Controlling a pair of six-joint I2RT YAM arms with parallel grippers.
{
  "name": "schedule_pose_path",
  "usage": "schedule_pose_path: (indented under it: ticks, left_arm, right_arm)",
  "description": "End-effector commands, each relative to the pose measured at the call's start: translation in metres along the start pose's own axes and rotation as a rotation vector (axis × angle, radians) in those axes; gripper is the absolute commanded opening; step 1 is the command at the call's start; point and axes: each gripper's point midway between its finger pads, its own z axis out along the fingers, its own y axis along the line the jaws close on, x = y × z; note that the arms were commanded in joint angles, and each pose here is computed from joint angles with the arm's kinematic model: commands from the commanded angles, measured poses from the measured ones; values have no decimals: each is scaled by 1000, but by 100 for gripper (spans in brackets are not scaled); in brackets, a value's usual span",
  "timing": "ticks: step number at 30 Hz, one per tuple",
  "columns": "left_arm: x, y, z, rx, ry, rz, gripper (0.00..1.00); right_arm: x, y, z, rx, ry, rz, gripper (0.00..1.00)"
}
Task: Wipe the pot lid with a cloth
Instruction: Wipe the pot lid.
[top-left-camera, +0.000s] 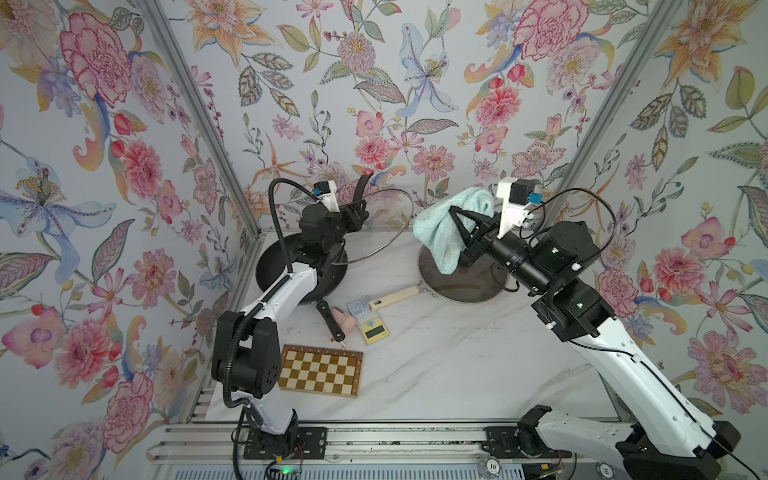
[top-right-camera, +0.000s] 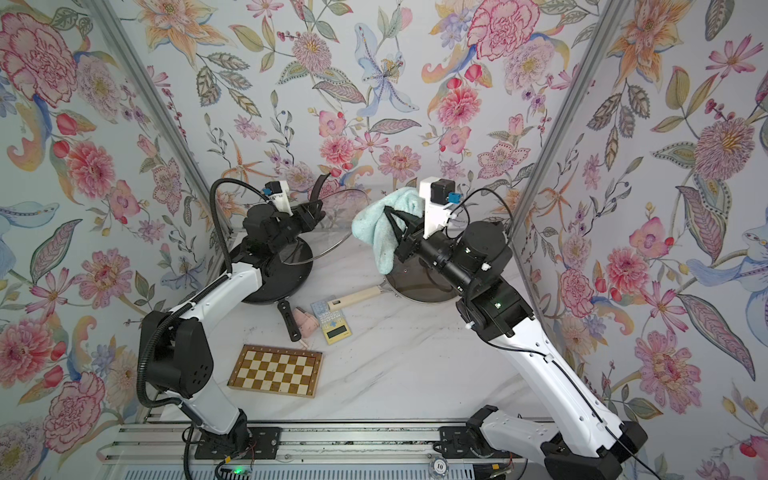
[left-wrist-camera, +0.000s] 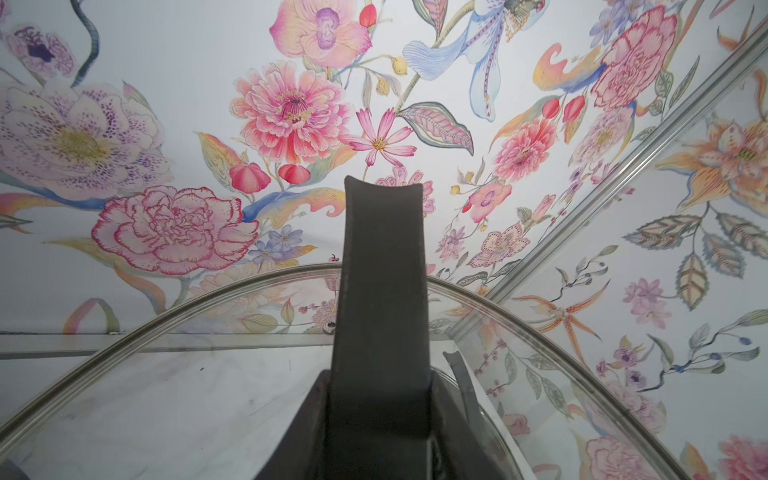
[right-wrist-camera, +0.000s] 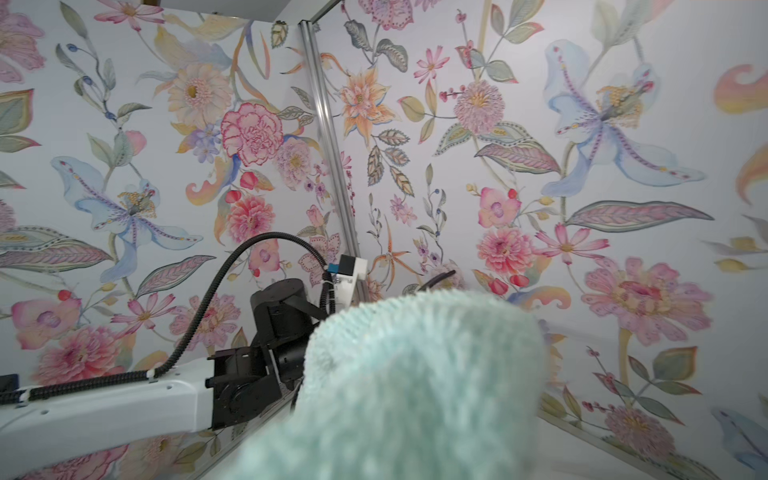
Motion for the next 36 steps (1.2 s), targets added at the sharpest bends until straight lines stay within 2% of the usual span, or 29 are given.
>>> schedule_pose_path:
  ticks: [1,5,7,12,15,18,22,26,30,36]
  left_arm:
    - [-108,-67,-45,83,-372,209,0]
    - [-118,-79,-53,85,-439,256,0]
    - [-135,-91,-71,87,-503,281,0]
    - [-147,-109,-94,68,-572,354,0]
    - [-143,-120,-101,69,-567,400,0]
    - [-133,-127,-104,54,-549,437,0]
    - [-126,-133,-111,66,-548,424,0]
    - [-126,-139,-125,69,-565,419,0]
    - [-134,-145,-139,60,-571,474,0]
    - [-126,-158,-147,126,-518,501,0]
  right_arm:
    - [80,21,37,-92,251,13,1]
    - [120,45,68,-181,314,84,1]
    - [136,44,78,-177,341,110,1]
    - [169,34,93,-117,410,149,1]
    - [176,26,99,-74,414,141,1]
    - [172,28,109,-88,398,141,1]
    - [175,27,125,-80,403,137,1]
    - [186,-1,132,18,441,121,0]
    - [195,-49,121,134,484,127,0]
    - [170,-108,108,261,439,102,0]
